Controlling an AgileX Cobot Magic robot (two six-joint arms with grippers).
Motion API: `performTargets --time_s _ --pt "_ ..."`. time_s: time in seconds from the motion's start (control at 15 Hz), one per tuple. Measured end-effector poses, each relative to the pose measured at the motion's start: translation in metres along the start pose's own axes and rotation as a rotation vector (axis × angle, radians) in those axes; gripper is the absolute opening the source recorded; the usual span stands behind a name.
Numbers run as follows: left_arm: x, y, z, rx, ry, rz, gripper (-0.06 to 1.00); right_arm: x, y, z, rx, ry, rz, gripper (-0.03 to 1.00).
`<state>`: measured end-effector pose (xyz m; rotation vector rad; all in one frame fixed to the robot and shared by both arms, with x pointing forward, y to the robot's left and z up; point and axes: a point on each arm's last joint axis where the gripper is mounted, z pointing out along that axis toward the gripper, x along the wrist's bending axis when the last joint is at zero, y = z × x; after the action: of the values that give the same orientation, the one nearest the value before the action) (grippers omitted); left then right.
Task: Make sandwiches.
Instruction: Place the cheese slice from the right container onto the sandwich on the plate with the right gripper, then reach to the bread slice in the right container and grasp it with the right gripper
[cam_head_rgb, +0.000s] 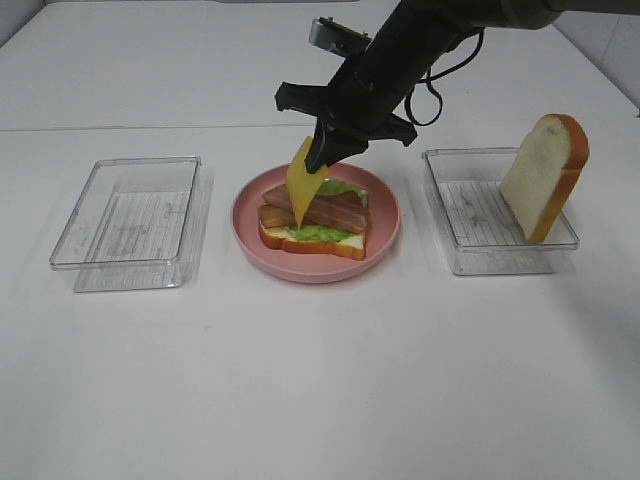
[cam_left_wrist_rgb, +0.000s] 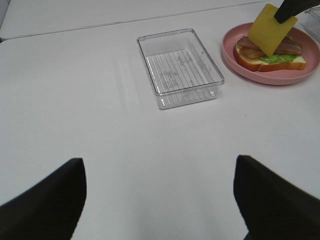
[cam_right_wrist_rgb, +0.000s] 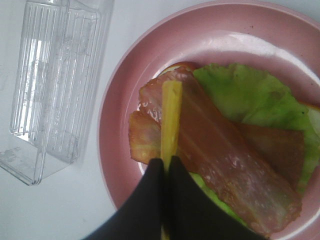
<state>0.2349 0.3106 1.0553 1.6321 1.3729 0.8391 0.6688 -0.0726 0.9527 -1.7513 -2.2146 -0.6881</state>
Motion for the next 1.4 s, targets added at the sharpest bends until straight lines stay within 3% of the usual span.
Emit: performTargets --time_s 0.13,0.33,0.4,0.53,0.8,0.87,1.07,1.13,1.4 --pt "0.0 0.0 0.0 0.0 0.0 0.0 0.77 -0.002 0.0 0.0 0.001 -0.022 0.0 0.06" --pt "0.0 0.0 0.0 0.0 0.0 0.0 0.77 -0.003 0.0 0.0 0.001 -0.034 0.004 0.38" --pt "0.0 0.0 0.0 0.0 0.0 0.0 0.77 -0.003 0.0 0.0 0.003 -0.034 0.004 0.57" --pt "0.0 0.0 0.0 0.0 0.0 0.0 0.77 -0.004 -0.001 -0.001 0.009 -0.053 -0.009 0.68" --pt "0.0 0.0 0.0 0.0 0.0 0.0 0.77 -0.007 -0.001 -0.017 -0.003 -0.157 -0.07 0.73" --pt "0.0 0.0 0.0 0.0 0.0 0.0 0.77 -0.004 -0.001 -0.037 -0.022 -0.214 -0.1 0.73" --pt "0.0 0.0 0.0 0.0 0.0 0.0 0.77 -0.001 -0.002 -0.056 -0.038 -0.271 -0.124 0.74" --pt "0.0 0.0 0.0 0.0 0.0 0.0 0.77 0.001 -0.003 -0.082 -0.071 -0.335 -0.133 0.74" --pt "0.0 0.0 0.0 0.0 0.0 0.0 0.77 -0.03 -0.004 -0.142 -0.129 -0.391 -0.028 0.74"
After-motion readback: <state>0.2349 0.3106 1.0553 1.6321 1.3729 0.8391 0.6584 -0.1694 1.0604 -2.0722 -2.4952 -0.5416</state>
